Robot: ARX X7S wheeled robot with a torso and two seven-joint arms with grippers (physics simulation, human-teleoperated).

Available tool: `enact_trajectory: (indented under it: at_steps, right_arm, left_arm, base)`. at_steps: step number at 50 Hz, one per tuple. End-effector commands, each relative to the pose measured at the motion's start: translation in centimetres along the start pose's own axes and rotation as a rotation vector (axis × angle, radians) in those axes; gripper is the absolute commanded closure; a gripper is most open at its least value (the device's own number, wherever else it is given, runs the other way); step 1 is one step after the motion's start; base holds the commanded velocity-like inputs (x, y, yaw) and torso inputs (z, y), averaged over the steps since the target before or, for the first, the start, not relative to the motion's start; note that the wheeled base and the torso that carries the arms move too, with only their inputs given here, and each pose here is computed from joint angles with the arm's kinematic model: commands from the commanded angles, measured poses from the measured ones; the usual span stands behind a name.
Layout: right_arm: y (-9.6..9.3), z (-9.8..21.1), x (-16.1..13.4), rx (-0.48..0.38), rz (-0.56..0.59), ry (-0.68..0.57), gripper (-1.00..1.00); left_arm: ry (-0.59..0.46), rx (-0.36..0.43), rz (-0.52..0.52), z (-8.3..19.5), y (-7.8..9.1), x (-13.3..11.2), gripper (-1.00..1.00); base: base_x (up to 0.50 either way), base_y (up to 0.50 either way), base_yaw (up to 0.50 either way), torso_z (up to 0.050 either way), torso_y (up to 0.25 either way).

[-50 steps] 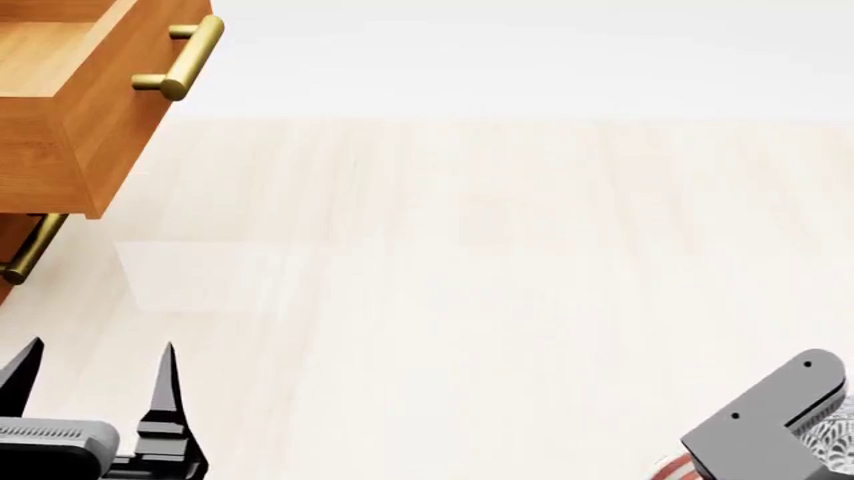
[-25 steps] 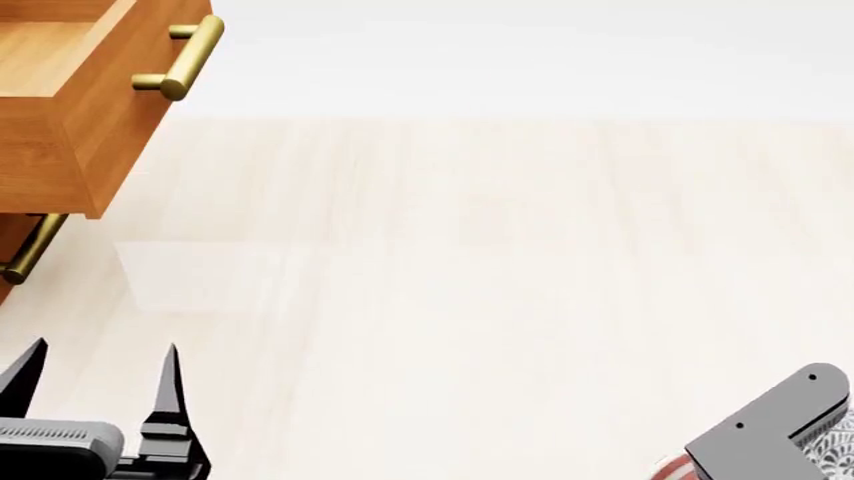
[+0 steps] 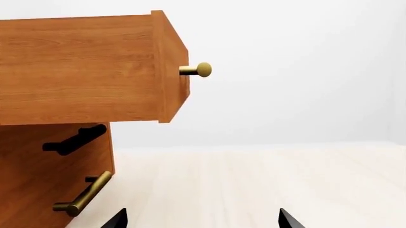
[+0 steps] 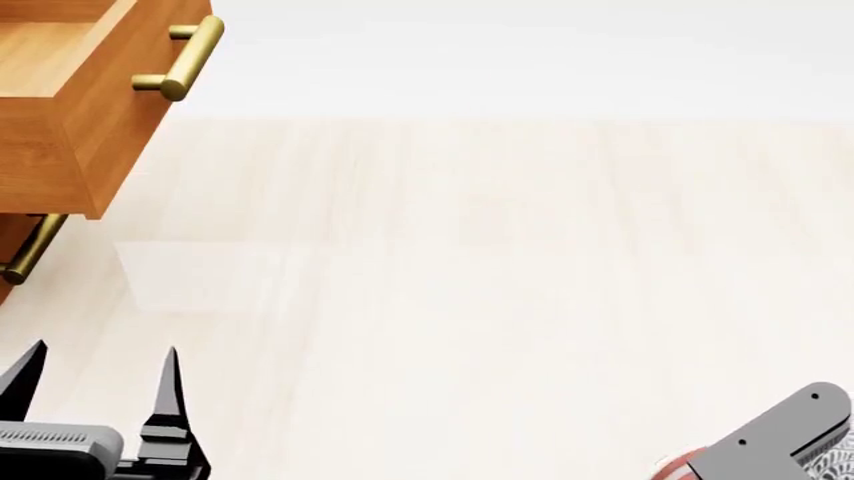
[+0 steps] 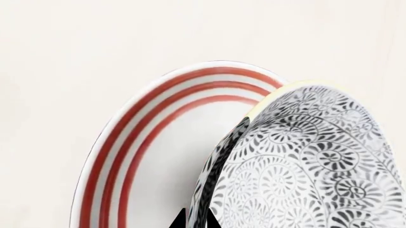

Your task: Put the bowl on the plate.

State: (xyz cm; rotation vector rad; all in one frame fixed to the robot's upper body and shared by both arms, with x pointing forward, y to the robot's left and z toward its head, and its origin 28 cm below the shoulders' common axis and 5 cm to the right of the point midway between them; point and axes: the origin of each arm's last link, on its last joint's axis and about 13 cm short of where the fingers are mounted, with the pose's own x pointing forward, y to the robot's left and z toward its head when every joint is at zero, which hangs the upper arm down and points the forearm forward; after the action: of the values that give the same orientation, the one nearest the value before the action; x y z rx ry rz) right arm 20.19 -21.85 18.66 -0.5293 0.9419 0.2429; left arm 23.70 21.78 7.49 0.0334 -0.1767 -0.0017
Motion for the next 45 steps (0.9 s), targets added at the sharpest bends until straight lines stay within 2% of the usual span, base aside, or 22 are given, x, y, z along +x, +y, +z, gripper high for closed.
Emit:
enact_trajectory:
  at_steps: [1, 40, 41, 45]
  right_arm:
    - [-0.2, 0.2, 0.3, -0.001, -0.018, -0.025, 1.0]
    - [0.2, -0.9, 1.9, 0.042, 0.008, -0.042, 1.0]
    - [0.2, -0.9, 1.8, 0.038, 0.008, -0.043, -1.0]
    - [0.3, -1.0, 1.7, 0.038, 0.017, -0.047, -1.0]
  left_arm:
    - [0.002, 0.0, 0.0, 0.0, 0.0, 0.0, -1.0]
    - [0.0, 0.009, -0.009, 0.1, -0.2, 0.2, -1.0]
    - [-0.001, 0.008, -0.008, 0.1, -0.2, 0.2, -1.0]
    - [-0.003, 0.009, -0.009, 0.2, -0.2, 0.1, -1.0]
  base:
    - [0.0, 0.0, 0.0, 0.0, 0.0]
    - [0.0, 0.0, 0.0, 0.0, 0.0]
    - [0.0, 0.0, 0.0, 0.0, 0.0]
    - [0.0, 0.0, 0.0, 0.0, 0.0]
